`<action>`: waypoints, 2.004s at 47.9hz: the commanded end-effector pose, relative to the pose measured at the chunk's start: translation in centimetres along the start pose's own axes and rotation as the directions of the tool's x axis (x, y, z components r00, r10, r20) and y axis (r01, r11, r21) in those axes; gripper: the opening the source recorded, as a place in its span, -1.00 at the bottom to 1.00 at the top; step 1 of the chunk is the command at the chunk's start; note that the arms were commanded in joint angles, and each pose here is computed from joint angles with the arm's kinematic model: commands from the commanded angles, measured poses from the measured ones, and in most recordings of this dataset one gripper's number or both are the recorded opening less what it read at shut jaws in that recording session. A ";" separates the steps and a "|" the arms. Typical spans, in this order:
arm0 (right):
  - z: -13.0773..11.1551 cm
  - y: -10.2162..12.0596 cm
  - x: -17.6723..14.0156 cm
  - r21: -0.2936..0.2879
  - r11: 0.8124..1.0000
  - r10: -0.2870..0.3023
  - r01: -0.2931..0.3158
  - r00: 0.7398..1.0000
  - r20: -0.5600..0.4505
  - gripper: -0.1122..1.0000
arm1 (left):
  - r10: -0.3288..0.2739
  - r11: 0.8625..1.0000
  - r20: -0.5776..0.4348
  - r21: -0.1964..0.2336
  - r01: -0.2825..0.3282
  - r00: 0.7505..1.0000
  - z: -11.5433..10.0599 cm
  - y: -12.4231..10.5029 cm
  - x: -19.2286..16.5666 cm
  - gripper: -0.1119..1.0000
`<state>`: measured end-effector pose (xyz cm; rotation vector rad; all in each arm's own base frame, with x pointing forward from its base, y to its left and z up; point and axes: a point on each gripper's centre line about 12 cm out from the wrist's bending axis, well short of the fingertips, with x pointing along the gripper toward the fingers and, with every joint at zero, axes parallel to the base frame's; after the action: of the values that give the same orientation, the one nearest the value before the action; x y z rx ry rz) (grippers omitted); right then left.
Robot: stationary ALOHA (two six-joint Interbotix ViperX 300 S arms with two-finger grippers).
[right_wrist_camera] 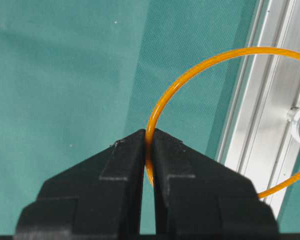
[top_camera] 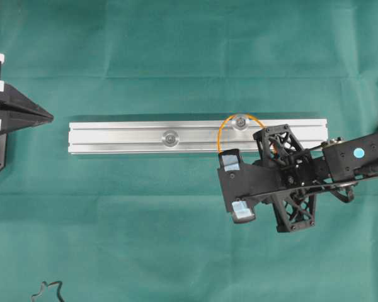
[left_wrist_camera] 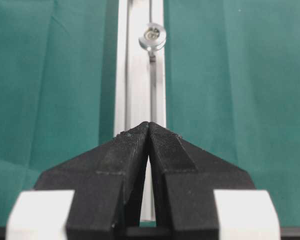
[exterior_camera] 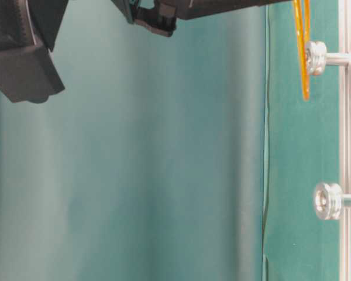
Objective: Hook the rubber onto the shaft.
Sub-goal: 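Loop the band over the right metal peg, moving the right gripper leftward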
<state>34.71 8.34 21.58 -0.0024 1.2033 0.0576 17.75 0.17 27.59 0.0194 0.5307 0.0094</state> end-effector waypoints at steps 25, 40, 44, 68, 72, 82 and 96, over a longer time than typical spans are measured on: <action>3.5 0.8 -0.3 0.388 0.921 0.009 -0.024 0.999 0.041 -0.64 | 0.004 1.000 0.031 -0.002 -0.004 1.000 1.1 0.1 -0.3 -0.80; 3.5 0.9 -0.3 0.616 0.787 0.013 -0.034 0.999 0.040 -0.64 | 0.005 1.000 0.031 0.001 -0.005 1.000 1.1 0.1 -0.3 -0.80; 3.6 0.9 -0.3 0.630 0.776 0.013 -0.037 0.999 0.043 -0.64 | 0.005 1.000 0.032 0.001 -0.005 0.999 1.2 0.1 -0.3 -0.80; 6.6 1.1 0.4 0.639 0.767 0.016 -0.059 0.997 0.073 -0.64 | 0.004 1.000 0.032 0.001 -0.005 0.999 1.2 0.1 -0.3 -0.80; 7.3 0.8 0.7 0.647 0.760 0.011 -0.061 0.997 0.081 -0.64 | 0.005 1.000 0.034 0.001 -0.005 0.999 1.2 0.1 -0.3 -0.80; 9.2 -0.5 1.5 0.670 0.739 -0.003 -0.062 0.995 0.096 -0.64 | 0.005 1.000 0.034 0.001 -0.005 0.999 1.2 0.1 -0.3 -0.80; 10.8 -2.4 2.1 0.699 0.712 -0.024 -0.061 0.994 0.111 -0.64 | 0.005 1.000 0.035 0.001 -0.005 0.999 1.2 0.1 -0.3 -0.80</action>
<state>44.85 6.74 21.61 0.6661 1.1016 -0.4068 17.77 0.19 27.62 0.0190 0.5276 0.0109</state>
